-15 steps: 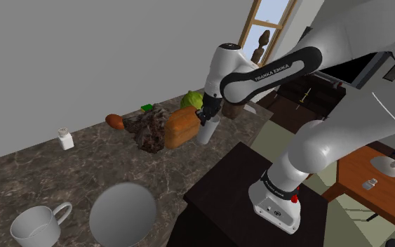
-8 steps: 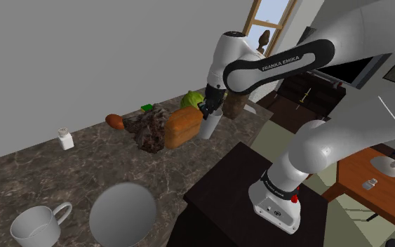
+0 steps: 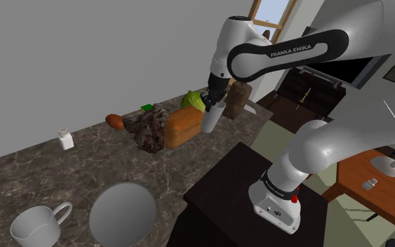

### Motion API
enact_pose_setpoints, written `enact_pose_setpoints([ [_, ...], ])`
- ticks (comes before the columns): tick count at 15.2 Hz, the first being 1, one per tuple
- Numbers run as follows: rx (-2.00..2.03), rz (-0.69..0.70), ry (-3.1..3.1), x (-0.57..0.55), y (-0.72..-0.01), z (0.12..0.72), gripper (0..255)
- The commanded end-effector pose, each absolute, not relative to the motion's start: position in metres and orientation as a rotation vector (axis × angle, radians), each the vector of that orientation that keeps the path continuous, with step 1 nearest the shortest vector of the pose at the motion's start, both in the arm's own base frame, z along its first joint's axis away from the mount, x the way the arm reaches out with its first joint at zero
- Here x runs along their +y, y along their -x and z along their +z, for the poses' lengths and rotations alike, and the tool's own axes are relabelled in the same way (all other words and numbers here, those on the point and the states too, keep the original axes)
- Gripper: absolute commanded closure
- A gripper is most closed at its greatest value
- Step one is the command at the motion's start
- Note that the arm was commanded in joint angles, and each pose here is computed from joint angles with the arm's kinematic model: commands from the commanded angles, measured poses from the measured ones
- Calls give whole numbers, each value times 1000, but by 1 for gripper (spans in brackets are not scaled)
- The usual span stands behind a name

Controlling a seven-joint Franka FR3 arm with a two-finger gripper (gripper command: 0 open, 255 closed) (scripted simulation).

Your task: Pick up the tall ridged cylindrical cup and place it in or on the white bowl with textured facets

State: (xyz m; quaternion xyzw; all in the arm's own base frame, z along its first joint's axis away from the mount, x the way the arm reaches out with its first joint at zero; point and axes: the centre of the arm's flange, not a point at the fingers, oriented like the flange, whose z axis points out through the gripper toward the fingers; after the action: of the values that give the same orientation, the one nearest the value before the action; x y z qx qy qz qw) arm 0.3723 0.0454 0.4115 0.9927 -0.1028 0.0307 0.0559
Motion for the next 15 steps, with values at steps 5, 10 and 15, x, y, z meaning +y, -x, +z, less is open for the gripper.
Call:
enact_pose_setpoints([
  [5,-312,93,-3012,58,-371,437,255],
  [10,-312,93,-3012,124,-366,445,255],
  [15,-312,93,-3012,189,-360,454,255],
])
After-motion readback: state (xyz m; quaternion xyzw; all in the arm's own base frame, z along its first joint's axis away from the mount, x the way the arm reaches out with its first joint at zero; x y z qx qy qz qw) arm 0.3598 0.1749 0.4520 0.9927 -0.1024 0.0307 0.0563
